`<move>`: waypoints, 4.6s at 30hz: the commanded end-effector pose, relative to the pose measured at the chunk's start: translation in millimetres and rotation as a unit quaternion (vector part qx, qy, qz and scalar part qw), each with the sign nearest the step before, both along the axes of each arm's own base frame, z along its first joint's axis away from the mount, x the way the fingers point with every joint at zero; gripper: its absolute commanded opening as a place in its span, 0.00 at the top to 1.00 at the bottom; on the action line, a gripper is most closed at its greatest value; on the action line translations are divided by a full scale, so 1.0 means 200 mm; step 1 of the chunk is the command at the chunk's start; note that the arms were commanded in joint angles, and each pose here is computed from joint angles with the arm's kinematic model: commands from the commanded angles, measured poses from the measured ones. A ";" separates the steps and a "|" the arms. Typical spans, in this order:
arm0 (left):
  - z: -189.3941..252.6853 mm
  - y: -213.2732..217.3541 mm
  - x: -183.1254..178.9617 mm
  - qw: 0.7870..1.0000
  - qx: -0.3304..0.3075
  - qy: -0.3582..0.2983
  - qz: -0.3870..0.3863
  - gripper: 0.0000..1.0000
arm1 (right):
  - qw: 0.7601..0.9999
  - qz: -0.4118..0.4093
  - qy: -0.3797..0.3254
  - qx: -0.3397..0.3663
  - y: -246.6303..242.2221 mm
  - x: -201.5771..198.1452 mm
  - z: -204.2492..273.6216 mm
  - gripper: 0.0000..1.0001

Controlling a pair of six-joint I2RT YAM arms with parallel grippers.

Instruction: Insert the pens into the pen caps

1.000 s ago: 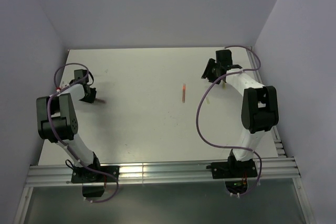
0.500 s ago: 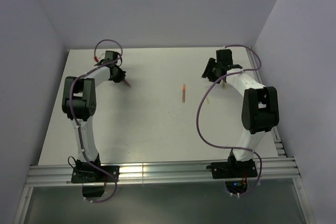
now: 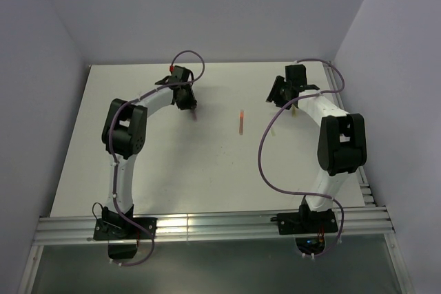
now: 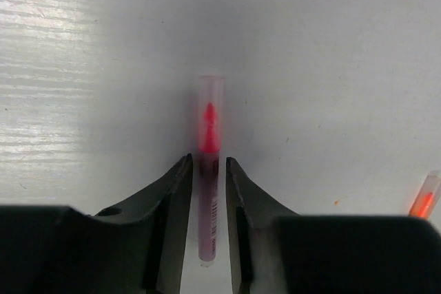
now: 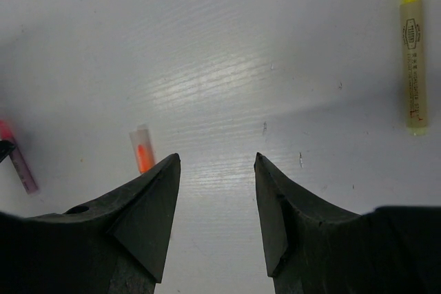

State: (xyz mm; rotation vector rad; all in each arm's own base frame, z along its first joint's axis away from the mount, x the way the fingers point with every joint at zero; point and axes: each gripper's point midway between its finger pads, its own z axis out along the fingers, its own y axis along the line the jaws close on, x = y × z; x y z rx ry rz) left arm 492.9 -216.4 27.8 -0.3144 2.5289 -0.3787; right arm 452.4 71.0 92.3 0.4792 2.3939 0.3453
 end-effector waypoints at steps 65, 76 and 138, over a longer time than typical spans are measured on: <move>0.95 0.18 -0.49 0.983 -0.121 -0.135 -0.022 0.41 | 0.982 -0.063 0.131 -0.119 -0.56 0.10 -0.37 0.73; 0.99 0.11 -0.51 0.973 -0.182 -0.132 -0.049 0.43 | 0.986 -0.054 0.104 -0.115 -0.48 0.07 -0.24 1.00; 1.43 -0.13 -0.86 0.880 -0.347 -0.275 -0.169 0.40 | 0.839 0.376 -0.215 0.331 1.41 -0.72 1.04 1.00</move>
